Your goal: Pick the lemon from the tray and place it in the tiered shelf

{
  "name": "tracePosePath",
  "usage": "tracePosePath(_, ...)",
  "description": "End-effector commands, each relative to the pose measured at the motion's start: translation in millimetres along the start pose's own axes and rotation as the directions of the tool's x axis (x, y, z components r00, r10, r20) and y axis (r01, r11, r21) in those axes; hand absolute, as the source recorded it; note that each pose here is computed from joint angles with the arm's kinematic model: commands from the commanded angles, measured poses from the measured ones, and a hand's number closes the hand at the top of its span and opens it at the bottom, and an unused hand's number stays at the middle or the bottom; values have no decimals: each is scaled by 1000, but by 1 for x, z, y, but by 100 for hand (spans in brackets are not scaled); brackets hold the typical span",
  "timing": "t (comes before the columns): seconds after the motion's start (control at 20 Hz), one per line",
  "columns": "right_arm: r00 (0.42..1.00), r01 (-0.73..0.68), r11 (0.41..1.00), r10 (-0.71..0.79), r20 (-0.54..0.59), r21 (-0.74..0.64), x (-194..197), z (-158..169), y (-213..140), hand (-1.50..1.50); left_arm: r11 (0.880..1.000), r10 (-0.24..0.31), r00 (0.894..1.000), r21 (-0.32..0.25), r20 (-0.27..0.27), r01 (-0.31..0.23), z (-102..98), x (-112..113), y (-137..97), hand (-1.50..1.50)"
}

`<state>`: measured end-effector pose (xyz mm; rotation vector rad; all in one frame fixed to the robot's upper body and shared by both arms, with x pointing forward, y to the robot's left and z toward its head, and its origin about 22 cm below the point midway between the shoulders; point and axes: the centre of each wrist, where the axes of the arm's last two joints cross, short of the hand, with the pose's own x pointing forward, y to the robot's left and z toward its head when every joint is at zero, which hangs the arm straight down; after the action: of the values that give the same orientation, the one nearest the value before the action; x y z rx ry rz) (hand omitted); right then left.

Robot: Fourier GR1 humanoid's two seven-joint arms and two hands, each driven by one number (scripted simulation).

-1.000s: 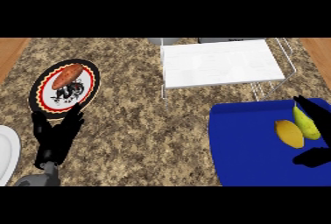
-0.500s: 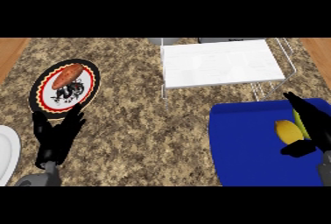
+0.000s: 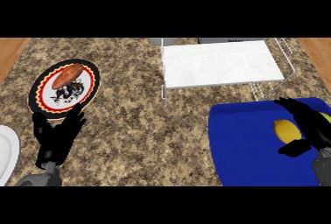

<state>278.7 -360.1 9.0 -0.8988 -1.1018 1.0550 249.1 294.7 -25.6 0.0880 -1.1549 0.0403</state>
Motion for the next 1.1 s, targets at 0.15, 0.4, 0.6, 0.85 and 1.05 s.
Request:
tracePosePath(0.15, 990, -66, 988, 47, 134, 136, 9, -3, 30, 150, 1000, -8, 999, -6, -45, 8, 5, 6, -4, 0)
tracePosePath(0.4, 983, -24, 996, 8, 181, 84, 9, -11, 29, 150, 1000, 3, 999, 17, -44, -2, 2, -15, 4, 0)
tracePosePath(0.6, 959, -5, 1000, 5, 284, 0, 28, 22, 25, 150, 999, 3, 999, 34, -50, -1, 6, -11, 20, 0)
tracePosePath(0.85, 915, 125, 975, -184, 359, 183, 184, 21, 55, 150, 1000, -10, 999, 4, -38, 10, 1, 1, 4, 0)
tracePosePath(1.05, 876, 241, 958, -283, 391, 153, 247, 53, 26, 150, 1000, -16, 999, 5, -50, 17, 4, -9, 3, 0)
